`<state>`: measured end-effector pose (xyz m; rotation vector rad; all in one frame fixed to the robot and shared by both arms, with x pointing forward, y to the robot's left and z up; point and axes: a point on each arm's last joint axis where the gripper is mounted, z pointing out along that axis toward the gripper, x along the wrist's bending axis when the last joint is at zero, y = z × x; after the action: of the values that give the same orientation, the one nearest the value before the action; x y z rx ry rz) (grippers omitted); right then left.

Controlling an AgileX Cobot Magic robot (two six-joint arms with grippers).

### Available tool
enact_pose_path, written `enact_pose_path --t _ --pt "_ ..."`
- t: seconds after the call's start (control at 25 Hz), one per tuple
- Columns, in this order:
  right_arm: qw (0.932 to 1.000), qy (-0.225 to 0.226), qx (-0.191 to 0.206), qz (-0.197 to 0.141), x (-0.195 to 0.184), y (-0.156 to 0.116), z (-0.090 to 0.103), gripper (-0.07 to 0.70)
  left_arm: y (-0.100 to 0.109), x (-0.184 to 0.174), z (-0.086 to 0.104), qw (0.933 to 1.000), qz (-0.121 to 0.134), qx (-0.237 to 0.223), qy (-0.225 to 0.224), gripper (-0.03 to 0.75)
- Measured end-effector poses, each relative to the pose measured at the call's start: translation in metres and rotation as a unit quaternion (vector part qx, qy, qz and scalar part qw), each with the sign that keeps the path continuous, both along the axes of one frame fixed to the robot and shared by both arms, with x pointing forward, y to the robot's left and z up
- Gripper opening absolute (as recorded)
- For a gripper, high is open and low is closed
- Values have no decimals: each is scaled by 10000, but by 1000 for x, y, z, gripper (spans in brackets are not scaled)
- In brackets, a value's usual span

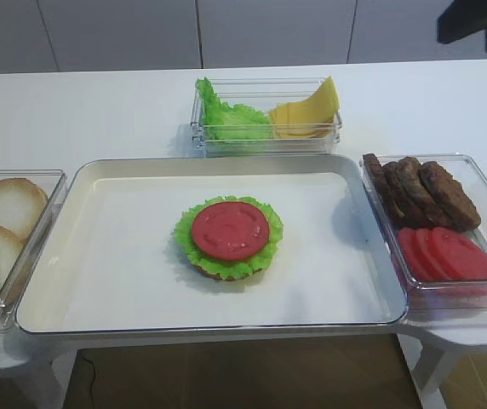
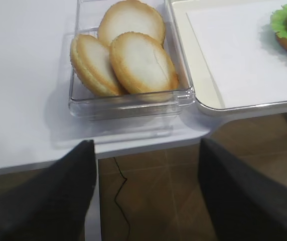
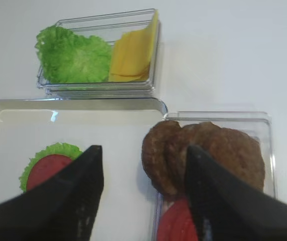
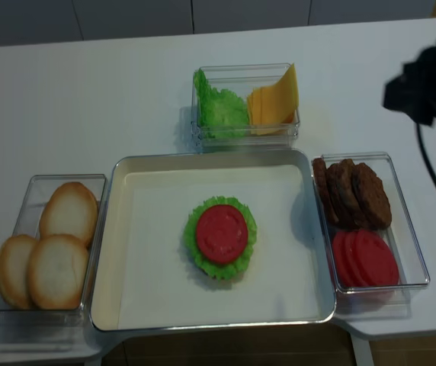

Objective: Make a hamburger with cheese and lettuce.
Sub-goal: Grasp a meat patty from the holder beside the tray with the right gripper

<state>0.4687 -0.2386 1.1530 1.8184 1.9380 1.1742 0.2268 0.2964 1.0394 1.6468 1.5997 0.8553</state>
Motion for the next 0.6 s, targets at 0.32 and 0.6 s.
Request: enact_pose_path --t 0.32,0.6 --pt "9898 683 -1211 318 47 63 -35 410 0 0 0 10000 0 0 0 471" --pt "9648 1394 -2196 389 75 93 -80 409 0 0 0 10000 0 0 0 471"
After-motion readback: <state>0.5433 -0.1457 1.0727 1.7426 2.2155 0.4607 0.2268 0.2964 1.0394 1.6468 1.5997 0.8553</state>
